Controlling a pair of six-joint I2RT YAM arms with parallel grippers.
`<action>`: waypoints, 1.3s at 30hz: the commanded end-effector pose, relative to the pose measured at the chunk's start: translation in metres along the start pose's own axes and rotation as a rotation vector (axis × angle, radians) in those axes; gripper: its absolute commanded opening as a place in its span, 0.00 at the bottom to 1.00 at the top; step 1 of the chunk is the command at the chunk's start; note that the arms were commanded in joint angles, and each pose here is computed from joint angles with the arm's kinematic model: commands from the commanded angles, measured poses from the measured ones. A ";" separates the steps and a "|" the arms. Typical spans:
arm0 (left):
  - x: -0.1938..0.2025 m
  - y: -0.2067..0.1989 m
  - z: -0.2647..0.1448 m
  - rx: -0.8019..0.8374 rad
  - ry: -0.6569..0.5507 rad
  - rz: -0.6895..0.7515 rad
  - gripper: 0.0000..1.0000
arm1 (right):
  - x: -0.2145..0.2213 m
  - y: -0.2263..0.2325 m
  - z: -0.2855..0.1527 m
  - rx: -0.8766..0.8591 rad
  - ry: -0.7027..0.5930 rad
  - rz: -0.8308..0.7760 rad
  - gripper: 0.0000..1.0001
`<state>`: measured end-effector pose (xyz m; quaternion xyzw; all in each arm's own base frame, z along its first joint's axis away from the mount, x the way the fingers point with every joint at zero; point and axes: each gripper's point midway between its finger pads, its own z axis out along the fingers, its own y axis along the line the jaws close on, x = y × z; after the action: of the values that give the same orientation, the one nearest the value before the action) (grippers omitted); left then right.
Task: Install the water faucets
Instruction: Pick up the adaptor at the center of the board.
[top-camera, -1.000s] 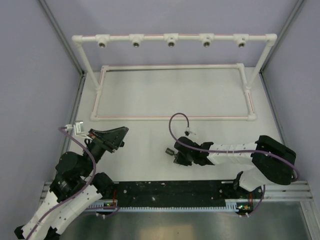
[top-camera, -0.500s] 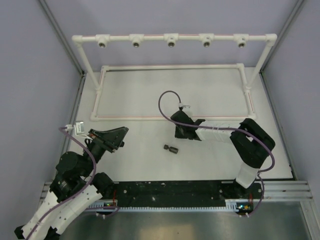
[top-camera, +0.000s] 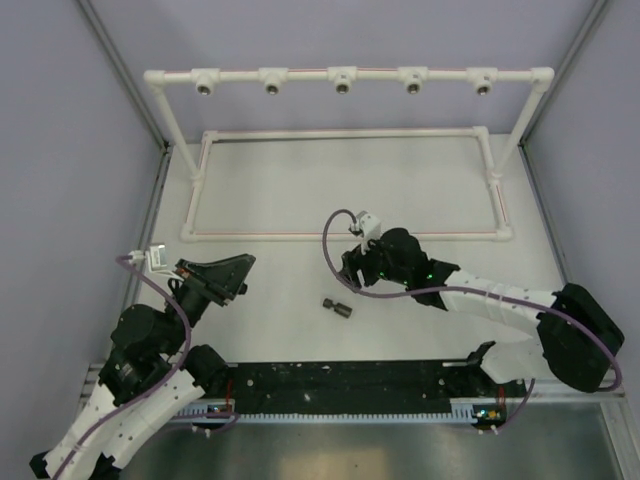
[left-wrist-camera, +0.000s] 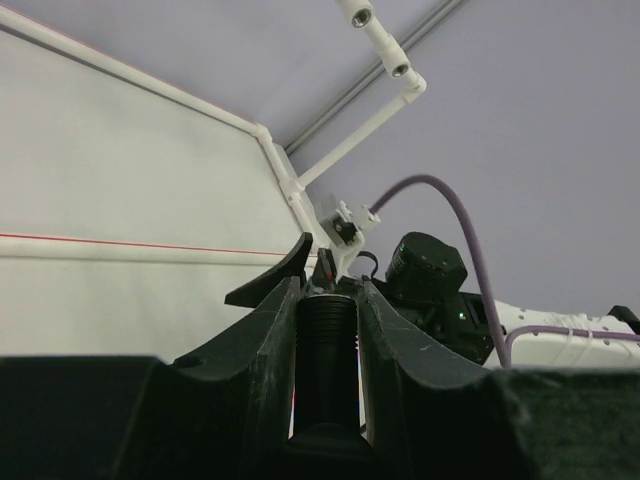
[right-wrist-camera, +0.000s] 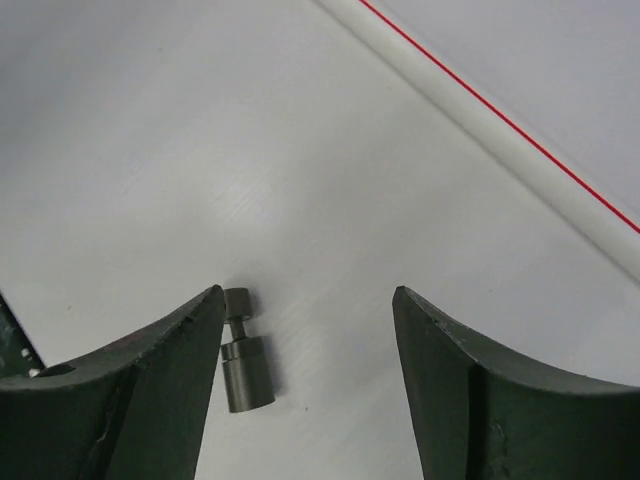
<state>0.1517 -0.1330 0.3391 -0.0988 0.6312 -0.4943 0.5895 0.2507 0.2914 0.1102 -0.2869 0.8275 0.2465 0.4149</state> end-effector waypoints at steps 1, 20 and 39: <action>-0.011 -0.016 0.003 0.063 -0.043 -0.034 0.00 | -0.011 0.047 -0.015 -0.297 -0.233 -0.111 0.71; -0.006 -0.016 0.004 0.070 -0.029 -0.060 0.00 | 0.029 0.104 -0.021 -0.298 -0.633 -0.221 0.77; -0.008 -0.011 0.001 0.044 -0.035 -0.044 0.00 | 0.101 0.124 0.028 -0.256 -0.465 -0.249 0.47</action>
<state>0.1518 -0.1380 0.3316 -0.1070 0.6374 -0.5054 0.5717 0.1418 0.3720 0.0146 -0.3899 0.6646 0.3054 0.5595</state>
